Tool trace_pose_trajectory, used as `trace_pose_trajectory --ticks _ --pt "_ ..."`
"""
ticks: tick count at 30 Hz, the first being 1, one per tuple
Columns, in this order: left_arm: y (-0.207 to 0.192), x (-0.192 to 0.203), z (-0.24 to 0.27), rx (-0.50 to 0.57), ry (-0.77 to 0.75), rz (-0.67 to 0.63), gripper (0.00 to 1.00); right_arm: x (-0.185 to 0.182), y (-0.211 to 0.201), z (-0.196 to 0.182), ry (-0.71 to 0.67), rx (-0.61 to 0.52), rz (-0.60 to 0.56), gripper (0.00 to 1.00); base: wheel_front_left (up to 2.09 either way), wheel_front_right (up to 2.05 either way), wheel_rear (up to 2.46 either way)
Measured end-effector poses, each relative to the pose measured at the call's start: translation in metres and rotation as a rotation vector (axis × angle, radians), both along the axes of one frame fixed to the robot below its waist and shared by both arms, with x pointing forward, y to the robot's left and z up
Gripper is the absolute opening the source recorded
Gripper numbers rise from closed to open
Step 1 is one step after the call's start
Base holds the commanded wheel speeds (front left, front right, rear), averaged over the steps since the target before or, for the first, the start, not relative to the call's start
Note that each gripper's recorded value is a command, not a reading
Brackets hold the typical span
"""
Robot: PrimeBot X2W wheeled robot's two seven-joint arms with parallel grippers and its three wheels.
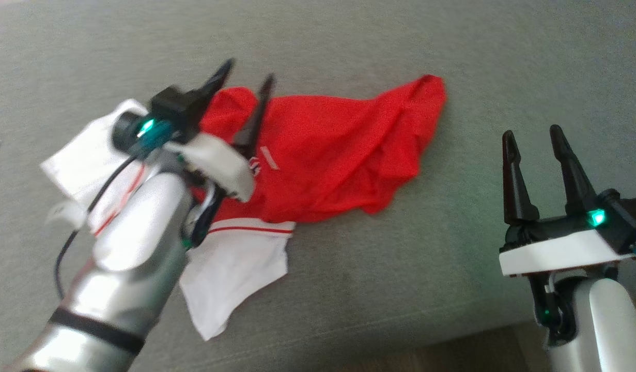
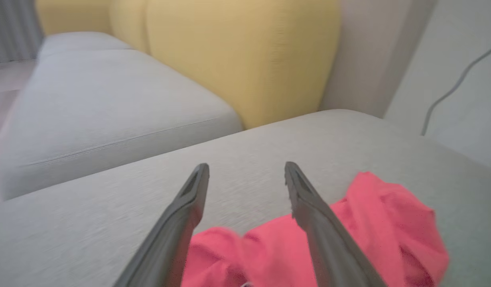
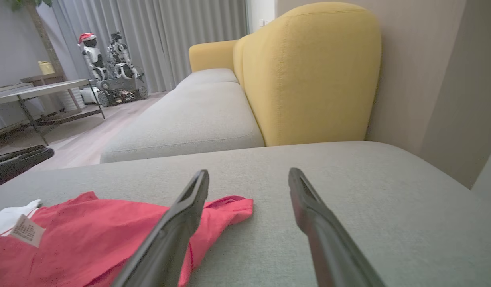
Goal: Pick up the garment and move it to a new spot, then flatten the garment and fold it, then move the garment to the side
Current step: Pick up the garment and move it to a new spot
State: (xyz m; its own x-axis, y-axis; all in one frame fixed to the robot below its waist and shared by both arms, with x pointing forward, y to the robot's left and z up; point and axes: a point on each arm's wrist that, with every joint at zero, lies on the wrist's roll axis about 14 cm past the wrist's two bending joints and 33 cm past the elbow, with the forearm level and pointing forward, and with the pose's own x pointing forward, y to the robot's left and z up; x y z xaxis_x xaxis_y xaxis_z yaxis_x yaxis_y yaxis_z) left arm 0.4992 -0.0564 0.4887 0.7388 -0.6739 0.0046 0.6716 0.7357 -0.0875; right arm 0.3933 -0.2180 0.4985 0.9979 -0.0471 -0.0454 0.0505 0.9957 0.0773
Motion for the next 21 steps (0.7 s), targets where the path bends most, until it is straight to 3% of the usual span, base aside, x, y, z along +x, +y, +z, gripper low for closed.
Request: trace_pose_trajectory --ticks 6,8,11,21 --pt "0.099 -0.007 -0.001 0.023 0.008 0.265 1.00 0.014 0.031 0.007 -0.011 0.009 0.095 1.00 0.00 0.00 0.00" --pt "0.145 -0.018 0.002 0.042 -0.003 0.382 1.00 0.018 0.047 0.009 -0.011 0.012 0.143 1.00 0.00 0.00 0.00" --pt "0.183 -0.036 0.005 0.044 -0.007 0.484 1.00 0.017 0.059 0.014 -0.022 0.011 0.176 1.00 0.00 0.00 0.00" --pt "0.223 -0.093 0.010 0.011 0.004 0.605 1.00 0.001 0.070 0.017 -0.009 0.014 0.209 1.00 0.00 0.00 0.00"
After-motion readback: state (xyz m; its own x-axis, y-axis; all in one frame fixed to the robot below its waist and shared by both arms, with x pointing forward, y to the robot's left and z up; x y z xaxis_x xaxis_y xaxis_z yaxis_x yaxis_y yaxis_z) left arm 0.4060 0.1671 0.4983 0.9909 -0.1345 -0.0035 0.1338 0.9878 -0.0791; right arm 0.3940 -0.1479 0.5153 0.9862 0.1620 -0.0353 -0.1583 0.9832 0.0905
